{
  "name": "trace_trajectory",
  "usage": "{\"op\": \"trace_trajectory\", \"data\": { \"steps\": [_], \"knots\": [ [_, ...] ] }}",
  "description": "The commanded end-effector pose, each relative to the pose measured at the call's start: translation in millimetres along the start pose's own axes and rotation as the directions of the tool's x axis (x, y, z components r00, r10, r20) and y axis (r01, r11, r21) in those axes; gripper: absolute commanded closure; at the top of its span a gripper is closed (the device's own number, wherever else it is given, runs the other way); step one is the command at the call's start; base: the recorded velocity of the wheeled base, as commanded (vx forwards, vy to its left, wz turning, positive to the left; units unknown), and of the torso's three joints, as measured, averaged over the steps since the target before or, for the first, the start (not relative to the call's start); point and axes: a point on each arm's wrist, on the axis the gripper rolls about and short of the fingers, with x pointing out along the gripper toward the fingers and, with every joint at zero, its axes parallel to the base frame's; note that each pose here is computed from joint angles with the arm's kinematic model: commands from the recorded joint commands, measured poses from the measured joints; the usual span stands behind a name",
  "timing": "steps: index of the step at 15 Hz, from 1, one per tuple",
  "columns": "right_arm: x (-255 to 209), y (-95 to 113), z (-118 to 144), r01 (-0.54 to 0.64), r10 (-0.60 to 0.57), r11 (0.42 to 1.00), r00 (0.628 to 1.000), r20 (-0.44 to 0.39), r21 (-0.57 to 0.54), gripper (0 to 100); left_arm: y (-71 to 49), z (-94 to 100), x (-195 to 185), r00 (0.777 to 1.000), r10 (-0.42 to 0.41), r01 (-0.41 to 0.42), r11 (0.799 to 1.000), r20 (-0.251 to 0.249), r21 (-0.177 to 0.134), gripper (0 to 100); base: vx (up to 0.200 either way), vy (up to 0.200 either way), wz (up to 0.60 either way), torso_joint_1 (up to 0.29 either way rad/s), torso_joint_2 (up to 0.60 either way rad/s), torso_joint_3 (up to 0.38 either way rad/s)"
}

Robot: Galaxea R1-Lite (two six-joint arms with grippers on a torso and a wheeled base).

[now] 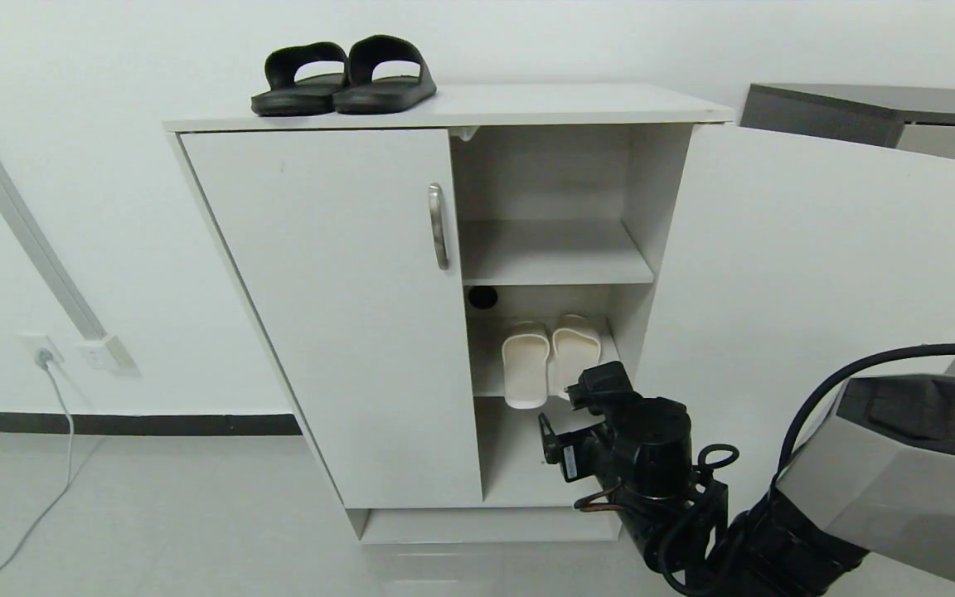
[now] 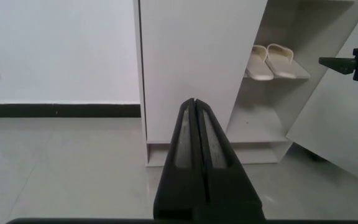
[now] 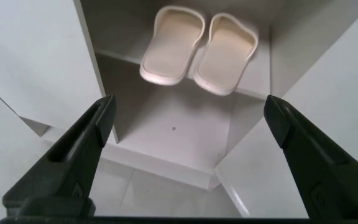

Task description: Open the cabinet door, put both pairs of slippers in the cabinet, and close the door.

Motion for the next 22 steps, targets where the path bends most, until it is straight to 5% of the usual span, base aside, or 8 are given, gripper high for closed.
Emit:
{"op": "trace_trajectory", "data": {
  "steps": [1, 13, 22],
  "knots": [
    [0.0, 0.0, -0.5, 0.0, 0.0, 1.0, 1.0, -0.001, -0.001, 0, 0.0, -0.5, 0.2, 1.0, 0.002, -0.002, 1.0, -0.003, -0.002, 100, 0.0, 0.0, 0.0, 0.012, 0.0, 0.203],
    [-1.3, -1.4, -2.0, -0.002, 0.002, 1.0, 1.0, 0.006, -0.004, 0, 0.0, 0.0, 0.1, 1.0, 0.001, -0.002, 1.0, -0.002, -0.003, 100, 0.0, 0.0, 0.0, 0.001, 0.0, 0.029],
    [-2.1, -1.9, -2.9, 0.0, 0.0, 1.0, 1.0, 0.01, -0.004, 0, 0.0, 0.0, 0.1, 1.0, 0.001, -0.002, 1.0, -0.002, -0.009, 100, 0.0, 0.2, 0.0, 0.005, 0.0, 0.004]
  ]
}}
